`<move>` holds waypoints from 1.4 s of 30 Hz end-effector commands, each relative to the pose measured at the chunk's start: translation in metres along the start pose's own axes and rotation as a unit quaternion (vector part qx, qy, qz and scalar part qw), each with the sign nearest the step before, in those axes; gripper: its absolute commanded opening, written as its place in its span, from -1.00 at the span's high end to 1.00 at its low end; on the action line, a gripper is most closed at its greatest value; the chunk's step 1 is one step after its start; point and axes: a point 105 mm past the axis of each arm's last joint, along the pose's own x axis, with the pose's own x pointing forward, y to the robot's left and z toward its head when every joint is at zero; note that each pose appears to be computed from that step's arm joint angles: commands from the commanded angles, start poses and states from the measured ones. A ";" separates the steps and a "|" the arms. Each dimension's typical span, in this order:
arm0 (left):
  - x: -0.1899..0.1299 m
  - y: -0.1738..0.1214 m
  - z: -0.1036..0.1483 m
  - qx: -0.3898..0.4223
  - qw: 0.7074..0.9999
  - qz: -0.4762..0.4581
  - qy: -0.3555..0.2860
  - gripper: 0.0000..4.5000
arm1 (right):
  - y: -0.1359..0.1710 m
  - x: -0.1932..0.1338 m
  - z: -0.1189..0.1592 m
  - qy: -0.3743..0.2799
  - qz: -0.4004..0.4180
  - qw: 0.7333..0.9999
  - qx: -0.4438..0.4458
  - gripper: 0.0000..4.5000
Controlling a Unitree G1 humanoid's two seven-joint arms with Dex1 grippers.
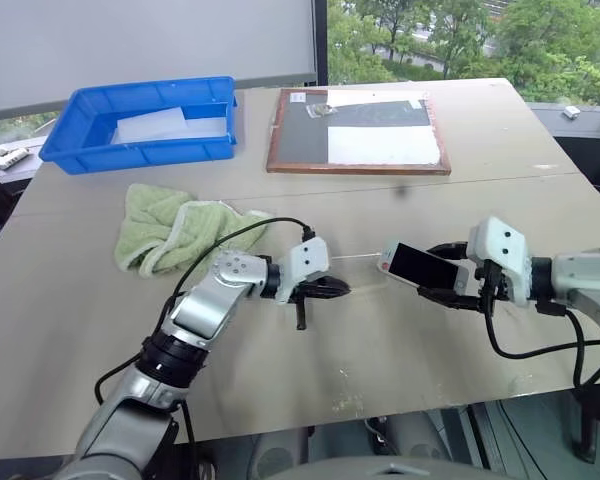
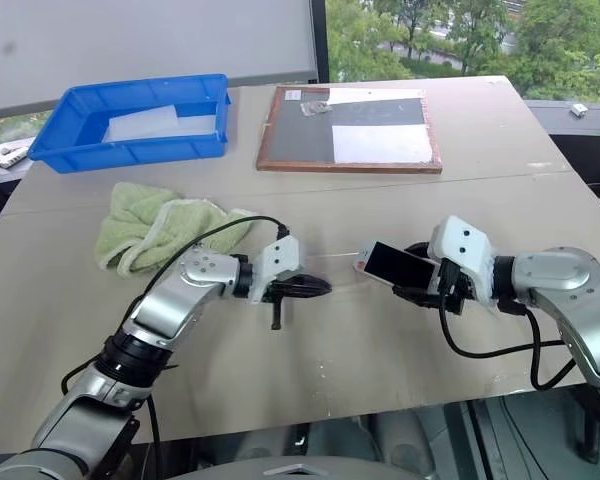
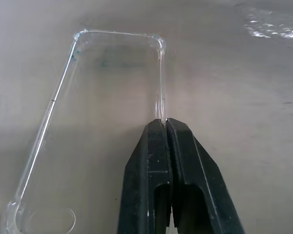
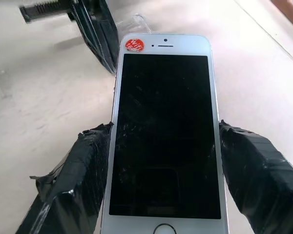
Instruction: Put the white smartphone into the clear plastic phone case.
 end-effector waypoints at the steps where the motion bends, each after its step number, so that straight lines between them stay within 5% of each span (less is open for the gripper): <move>1: -0.002 0.003 0.003 0.006 1.000 0.018 -0.003 1.00 | -0.005 0.002 0.009 -0.006 0.012 0.999 -0.035 -0.33; 4: -0.007 0.000 0.005 0.000 1.000 0.015 -0.016 0.65 | -0.009 0.006 0.009 -0.002 0.022 0.999 -0.045 -0.33; 11: -0.046 -0.003 0.020 -0.031 0.991 0.082 -0.099 -0.83 | -0.017 0.022 0.012 0.006 0.052 0.996 -0.074 -0.33; 21: -0.113 -0.015 -0.007 -0.112 0.976 0.148 -0.119 -0.87 | -0.018 0.068 0.026 0.036 0.110 0.982 -0.148 -0.33; 42: -0.135 -0.039 -0.025 -0.072 0.982 0.131 -0.111 -0.87 | -0.029 0.104 0.019 0.095 0.171 0.957 -0.214 -0.33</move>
